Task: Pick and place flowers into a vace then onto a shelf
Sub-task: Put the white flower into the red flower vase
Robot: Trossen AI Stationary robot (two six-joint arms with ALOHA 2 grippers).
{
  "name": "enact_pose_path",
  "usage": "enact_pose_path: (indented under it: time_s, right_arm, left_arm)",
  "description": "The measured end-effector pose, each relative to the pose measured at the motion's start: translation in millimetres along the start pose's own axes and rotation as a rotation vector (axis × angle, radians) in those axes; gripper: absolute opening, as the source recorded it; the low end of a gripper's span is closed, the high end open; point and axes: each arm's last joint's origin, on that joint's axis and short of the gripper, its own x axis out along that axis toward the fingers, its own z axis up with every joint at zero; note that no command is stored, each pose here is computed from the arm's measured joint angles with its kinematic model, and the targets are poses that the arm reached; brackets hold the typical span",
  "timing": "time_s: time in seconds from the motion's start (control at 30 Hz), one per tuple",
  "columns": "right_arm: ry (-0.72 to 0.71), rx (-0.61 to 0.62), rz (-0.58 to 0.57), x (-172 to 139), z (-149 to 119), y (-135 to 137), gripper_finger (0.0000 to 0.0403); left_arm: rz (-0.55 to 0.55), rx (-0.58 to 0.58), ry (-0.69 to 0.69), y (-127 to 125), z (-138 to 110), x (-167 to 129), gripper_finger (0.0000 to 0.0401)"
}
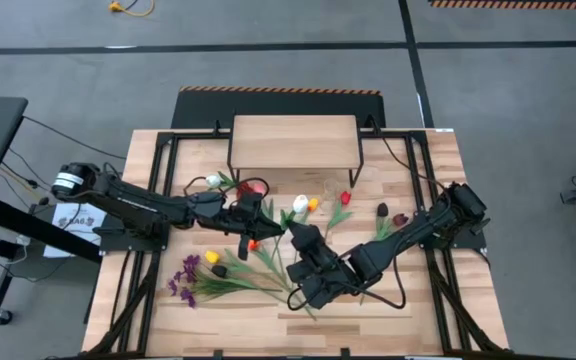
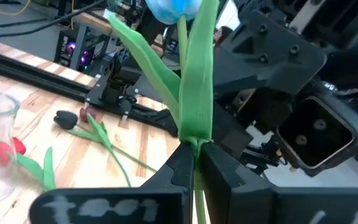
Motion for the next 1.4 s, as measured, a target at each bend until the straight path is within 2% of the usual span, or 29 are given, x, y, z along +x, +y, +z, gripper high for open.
enact_pose_path:
  time_s: [0.13,0.3,0.43,0.6,0.87,1.03,1.13,1.3,1.4]
  right_arm:
    - [0.021,0.031,-0.030,-9,1,1,0.0187]
    - [0.046,0.058,-0.072,-21,3,1,0.0203]
    - [0.053,0.091,-0.095,-29,5,2,0.0199]
    - [0.037,0.218,-0.107,-37,6,4,0.0186]
    - [0.027,0.398,-0.109,-39,5,6,0.0168]
    - [0.032,0.501,-0.098,-38,0,12,0.0162]
    - [0.041,0.614,-0.090,-37,-6,18,0.0157]
    - [0.071,0.823,-0.002,-32,-20,29,0.0149]
    - [0.122,0.944,0.032,-28,-31,36,0.0144]
  left_arm:
    - [-0.002,0.005,-0.019,-4,7,-6,0.0000]
    - [0.028,0.027,-0.046,-8,18,-18,0.0000]
    - [0.077,0.067,-0.073,-12,29,-31,0.0000]
    - [0.172,0.144,-0.121,-21,41,-52,0.0000]
    - [0.214,0.193,-0.176,-35,55,-83,0.0000]
    - [0.348,0.272,-0.198,-45,54,-96,0.0000]
    - [0.438,0.348,-0.192,-54,48,-98,0.0000]
    - [0.610,0.485,-0.172,-68,32,-87,0.0000]
    - [0.668,0.570,-0.166,-76,21,-73,0.0000]
